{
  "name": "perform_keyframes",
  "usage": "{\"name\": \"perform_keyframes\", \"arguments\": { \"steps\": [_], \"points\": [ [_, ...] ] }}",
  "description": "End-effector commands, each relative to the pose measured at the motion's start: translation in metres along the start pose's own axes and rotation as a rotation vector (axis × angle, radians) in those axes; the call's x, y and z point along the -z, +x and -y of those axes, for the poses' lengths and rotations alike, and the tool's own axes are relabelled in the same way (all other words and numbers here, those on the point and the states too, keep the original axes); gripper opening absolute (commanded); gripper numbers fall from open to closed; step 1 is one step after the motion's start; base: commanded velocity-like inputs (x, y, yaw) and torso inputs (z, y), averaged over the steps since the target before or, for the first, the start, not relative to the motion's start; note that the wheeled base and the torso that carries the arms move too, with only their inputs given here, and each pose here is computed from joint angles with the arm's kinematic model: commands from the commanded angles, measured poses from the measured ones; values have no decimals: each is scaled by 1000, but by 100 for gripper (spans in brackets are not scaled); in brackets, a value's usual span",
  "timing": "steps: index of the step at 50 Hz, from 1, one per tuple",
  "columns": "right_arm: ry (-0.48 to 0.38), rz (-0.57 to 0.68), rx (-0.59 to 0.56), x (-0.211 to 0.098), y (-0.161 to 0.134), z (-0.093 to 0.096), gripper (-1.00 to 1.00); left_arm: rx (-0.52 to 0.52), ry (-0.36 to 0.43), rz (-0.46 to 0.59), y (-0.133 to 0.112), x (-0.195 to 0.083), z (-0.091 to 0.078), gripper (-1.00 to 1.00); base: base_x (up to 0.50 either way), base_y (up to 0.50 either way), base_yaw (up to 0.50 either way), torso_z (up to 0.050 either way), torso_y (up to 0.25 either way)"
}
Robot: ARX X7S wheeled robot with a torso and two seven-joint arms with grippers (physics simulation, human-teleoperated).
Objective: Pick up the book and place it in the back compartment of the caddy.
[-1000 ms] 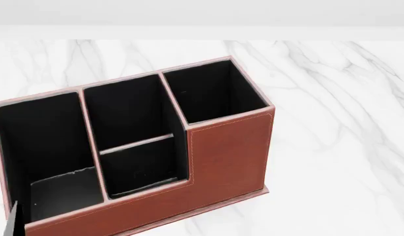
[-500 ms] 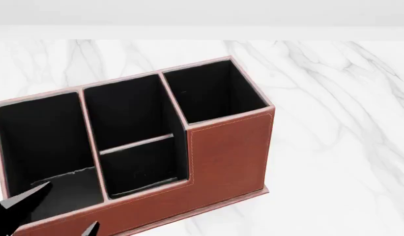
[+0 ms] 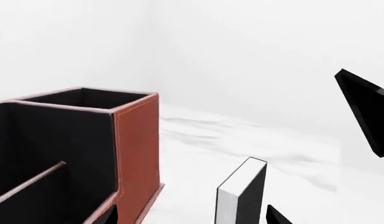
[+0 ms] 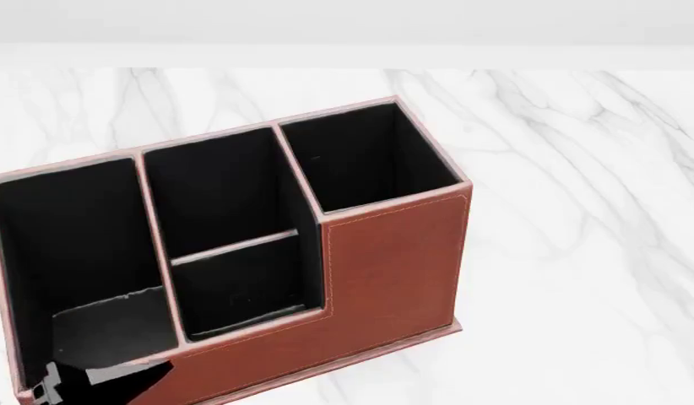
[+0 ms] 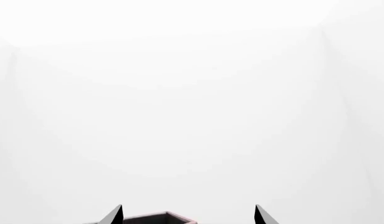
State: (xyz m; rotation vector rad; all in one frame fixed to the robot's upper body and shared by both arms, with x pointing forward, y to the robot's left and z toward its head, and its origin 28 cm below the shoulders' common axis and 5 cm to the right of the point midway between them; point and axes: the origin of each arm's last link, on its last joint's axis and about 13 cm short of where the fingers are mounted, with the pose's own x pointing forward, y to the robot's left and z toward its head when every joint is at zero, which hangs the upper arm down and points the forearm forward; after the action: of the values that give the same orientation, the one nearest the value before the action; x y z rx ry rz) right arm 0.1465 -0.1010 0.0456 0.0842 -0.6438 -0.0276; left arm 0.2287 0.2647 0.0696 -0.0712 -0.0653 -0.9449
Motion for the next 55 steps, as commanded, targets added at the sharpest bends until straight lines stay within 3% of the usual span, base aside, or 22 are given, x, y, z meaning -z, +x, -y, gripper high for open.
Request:
{"name": "perform_keyframes", "arguments": {
  "steps": [1,21,55],
  "points": [
    [0,-3,-2,1,0,0,100,61,-34,-60,5,8,-3,100,0,0,0,0,0],
    [-2,-5,-4,1,0,0,100,96,-46,-163,27,20,-13,100,0,0,0,0,0],
    [-7,-5,-9,2,0,-1,100,133,7,-259,62,26,-19,100,0,0,0,0,0]
  ]
}}
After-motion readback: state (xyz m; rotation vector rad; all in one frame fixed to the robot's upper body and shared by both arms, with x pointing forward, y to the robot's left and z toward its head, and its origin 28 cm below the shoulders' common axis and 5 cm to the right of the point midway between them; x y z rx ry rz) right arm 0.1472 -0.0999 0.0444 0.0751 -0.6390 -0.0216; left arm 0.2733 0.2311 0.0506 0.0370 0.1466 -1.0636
